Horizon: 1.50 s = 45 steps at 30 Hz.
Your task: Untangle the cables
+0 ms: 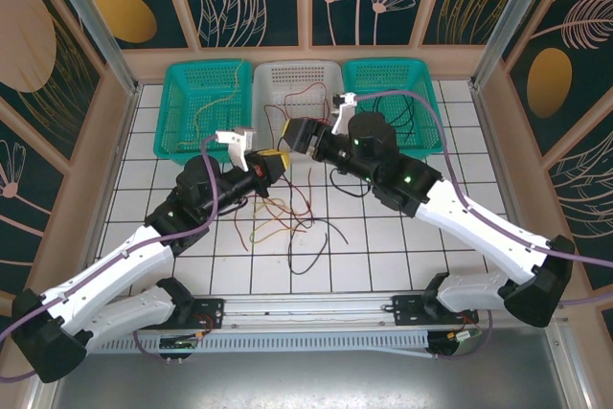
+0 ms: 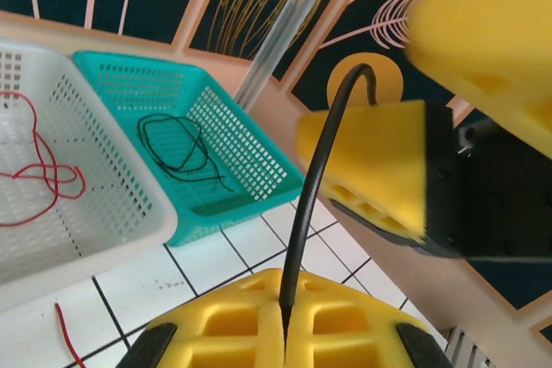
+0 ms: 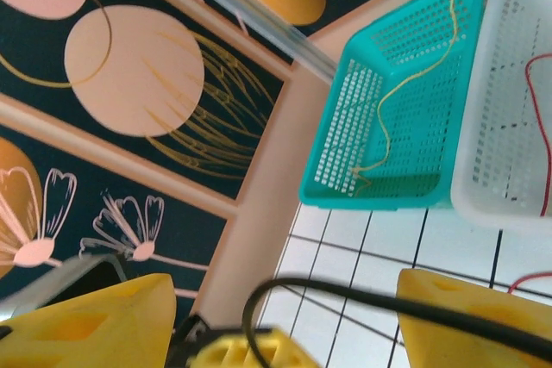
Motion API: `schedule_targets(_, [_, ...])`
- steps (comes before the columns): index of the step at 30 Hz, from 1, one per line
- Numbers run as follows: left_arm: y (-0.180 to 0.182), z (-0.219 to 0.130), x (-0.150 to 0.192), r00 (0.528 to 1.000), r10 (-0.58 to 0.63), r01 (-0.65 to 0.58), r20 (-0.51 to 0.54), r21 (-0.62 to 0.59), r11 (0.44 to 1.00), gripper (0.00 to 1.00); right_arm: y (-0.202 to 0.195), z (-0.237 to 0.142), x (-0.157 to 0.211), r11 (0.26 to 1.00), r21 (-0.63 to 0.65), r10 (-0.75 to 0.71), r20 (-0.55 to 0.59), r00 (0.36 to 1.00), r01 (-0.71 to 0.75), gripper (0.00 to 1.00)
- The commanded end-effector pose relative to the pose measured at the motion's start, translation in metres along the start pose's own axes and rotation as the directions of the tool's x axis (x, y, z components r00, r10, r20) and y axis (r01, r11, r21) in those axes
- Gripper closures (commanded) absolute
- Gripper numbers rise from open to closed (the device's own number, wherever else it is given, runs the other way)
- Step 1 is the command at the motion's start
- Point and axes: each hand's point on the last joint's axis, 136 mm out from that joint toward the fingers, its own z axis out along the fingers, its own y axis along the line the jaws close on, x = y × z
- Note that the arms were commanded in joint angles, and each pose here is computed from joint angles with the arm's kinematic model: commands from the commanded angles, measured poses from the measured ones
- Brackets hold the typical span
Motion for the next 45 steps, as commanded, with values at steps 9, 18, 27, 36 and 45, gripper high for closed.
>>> schedule_targets(9, [-0.001, 0.006, -0.012, 0.989, 0.145, -0.144, 0.005, -0.049, 0.988, 1.00, -0.030, 0.008, -0.031, 0.960, 0.246, -0.135, -0.003, 0.991, 0.131, 0.75])
schedule_targets(18, [-0.015, 0.014, 0.004, 0.982, 0.178, -0.174, -0.071, 0.055, 0.983, 1.00, -0.015, 0.007, -0.033, 0.903, 0.245, -0.343, -0.080, 0.936, 0.352, 1.00])
schedule_targets(27, [-0.034, 0.027, 0.022, 0.957, 0.239, -0.207, -0.165, 0.191, 0.960, 1.00, 0.037, 0.002, -0.032, 0.867, 0.093, -0.483, -0.082, 0.872, 0.489, 1.00])
schedule_targets(36, [-0.043, 0.030, 0.006, 0.974, 0.212, -0.191, -0.078, 0.218, 0.957, 1.00, 0.051, -0.010, -0.037, 0.894, 0.042, -0.444, -0.029, 0.895, 0.445, 1.00])
schedule_targets(45, [-0.024, 0.011, -0.046, 0.991, 0.116, -0.116, 0.067, 0.008, 0.993, 1.00, 0.021, -0.057, -0.075, 0.877, 0.247, -0.445, 0.093, 0.891, 0.413, 0.30])
